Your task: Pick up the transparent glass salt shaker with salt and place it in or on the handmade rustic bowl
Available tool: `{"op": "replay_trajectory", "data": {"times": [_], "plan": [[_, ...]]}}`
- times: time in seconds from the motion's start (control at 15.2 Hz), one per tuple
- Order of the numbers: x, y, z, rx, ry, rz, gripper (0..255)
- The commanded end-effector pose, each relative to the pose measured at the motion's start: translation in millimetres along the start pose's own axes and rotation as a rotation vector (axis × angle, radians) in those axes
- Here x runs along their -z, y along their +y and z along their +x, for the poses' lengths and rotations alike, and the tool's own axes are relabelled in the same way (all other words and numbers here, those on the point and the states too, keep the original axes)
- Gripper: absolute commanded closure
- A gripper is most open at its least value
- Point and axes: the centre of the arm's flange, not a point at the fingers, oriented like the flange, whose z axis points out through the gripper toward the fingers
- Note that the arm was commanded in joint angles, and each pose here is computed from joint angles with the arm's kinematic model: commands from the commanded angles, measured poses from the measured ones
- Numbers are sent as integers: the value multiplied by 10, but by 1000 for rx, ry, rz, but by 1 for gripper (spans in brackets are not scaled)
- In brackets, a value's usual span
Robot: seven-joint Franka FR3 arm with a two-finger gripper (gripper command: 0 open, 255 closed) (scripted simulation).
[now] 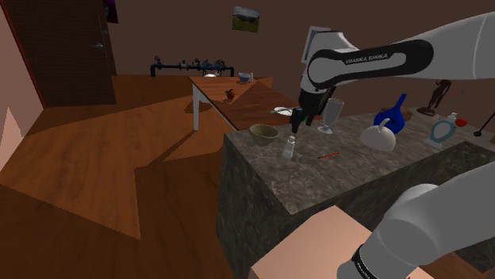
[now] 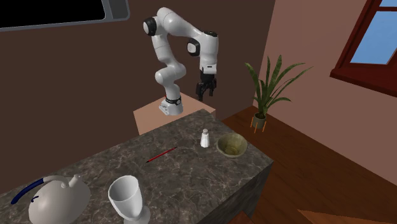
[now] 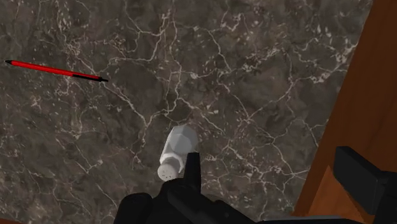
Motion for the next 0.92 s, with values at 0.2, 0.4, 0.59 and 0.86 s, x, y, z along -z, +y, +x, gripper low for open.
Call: {"op": "replay_trajectory", "data": {"times": [0.2, 0.4, 0.59, 0.86], "plan": [[-440, 367, 377, -11, -38, -7, 0], [-713, 583, 597, -18, -60, -11, 0], [-989, 802, 809, -25, -82, -15, 0], [-1220, 903, 892, -28, -92, -16, 0]]}}
